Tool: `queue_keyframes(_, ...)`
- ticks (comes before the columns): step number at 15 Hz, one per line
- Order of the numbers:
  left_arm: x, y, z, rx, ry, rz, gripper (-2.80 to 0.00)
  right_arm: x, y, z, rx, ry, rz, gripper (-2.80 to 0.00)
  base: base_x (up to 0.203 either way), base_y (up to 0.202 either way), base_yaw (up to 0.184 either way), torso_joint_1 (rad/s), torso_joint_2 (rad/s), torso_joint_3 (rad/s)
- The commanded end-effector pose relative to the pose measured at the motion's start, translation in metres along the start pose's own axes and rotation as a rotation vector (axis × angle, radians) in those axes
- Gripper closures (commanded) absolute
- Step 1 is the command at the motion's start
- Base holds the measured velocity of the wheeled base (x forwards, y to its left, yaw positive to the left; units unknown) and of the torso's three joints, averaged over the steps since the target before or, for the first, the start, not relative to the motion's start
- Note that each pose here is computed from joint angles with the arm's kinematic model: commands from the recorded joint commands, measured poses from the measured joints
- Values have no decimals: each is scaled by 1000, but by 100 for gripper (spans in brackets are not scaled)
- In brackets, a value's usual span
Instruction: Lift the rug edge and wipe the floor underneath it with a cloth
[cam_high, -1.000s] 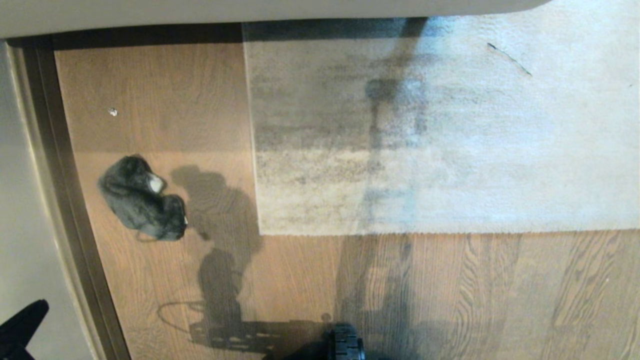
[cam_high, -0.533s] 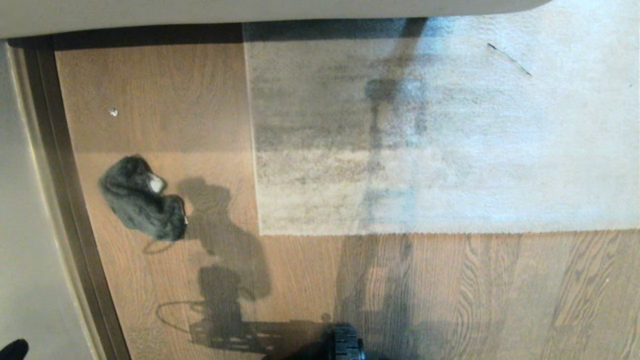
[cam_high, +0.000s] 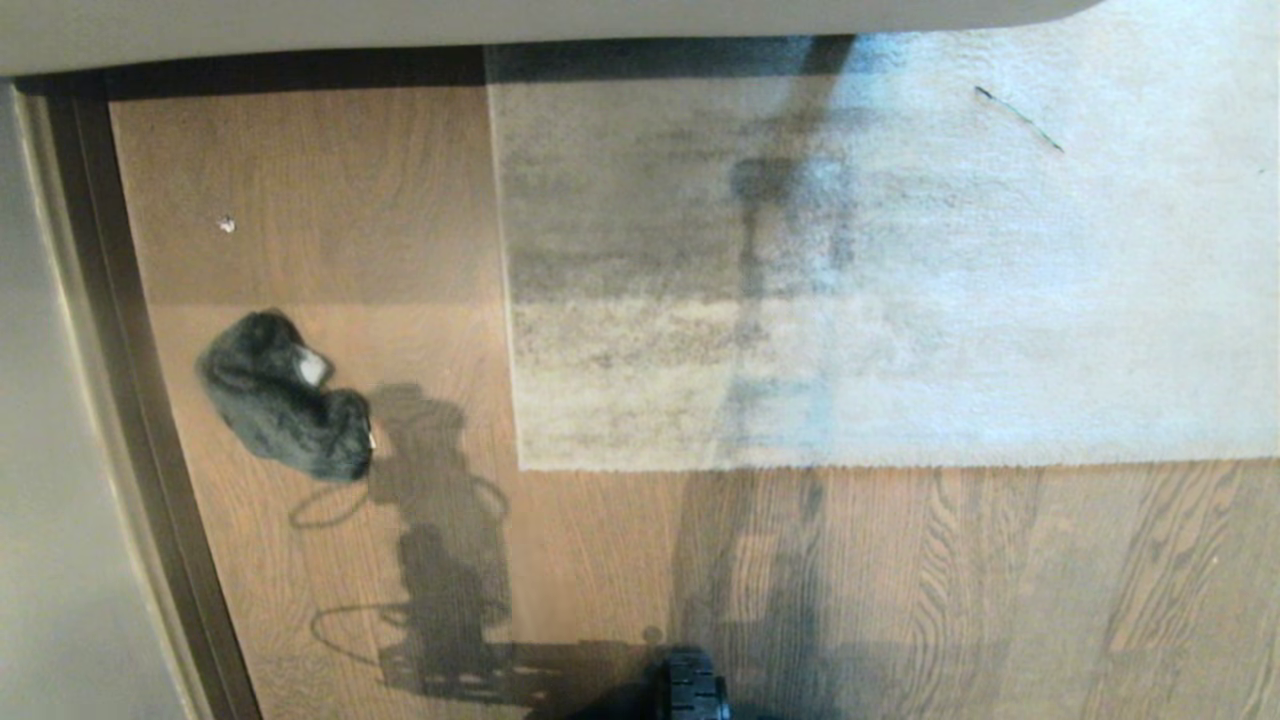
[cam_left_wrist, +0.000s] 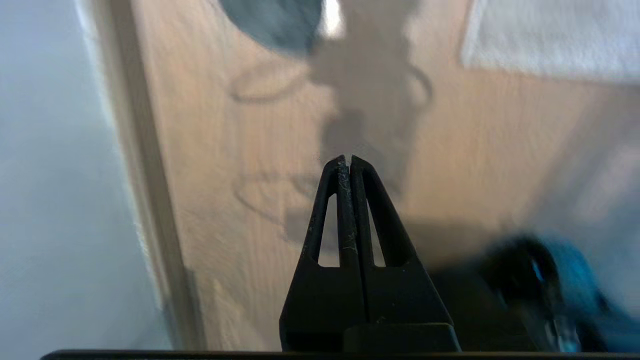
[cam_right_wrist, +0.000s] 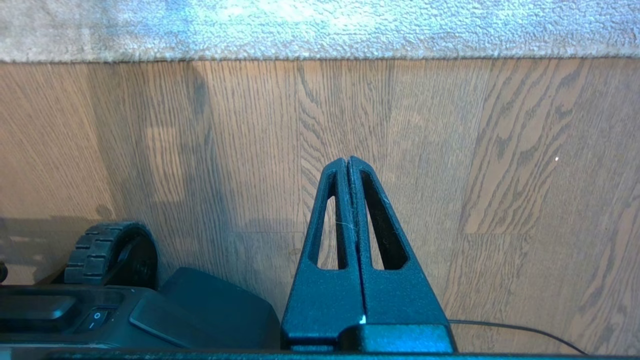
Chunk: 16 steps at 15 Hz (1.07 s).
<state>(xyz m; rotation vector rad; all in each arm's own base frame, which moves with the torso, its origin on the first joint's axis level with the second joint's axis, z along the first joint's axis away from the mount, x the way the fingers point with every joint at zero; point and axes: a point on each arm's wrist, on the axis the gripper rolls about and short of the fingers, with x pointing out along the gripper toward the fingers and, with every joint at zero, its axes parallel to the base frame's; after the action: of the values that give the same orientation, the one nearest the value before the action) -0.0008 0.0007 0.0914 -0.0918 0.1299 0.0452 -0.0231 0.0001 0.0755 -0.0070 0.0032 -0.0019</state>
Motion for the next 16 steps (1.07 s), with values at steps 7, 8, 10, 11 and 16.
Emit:
queue_keyframes(7,-20,3,-17,-5,-145,-28,0,0,0,0,1,1,0,0,0,0,0,0,0,0)
queue_keyframes(8,-20,3,-17,-7,-144,-28,0,0,0,0,-1,1,0,0,0,0,0,0,0,0)
queue_keyframes(10,-20,3,-17,-7,-144,-28,0,0,0,0,-1,1,1,0,0,0,0,0,0,0)
queue_keyframes(11,-20,3,-17,-7,-144,-28,0,0,0,0,0,1,0,0,0,0,0,0,0,0)
queue_keyframes(16,-20,3,-17,-7,-144,-28,0,0,0,0,0,1,2,0,0,0,0,0,0,0)
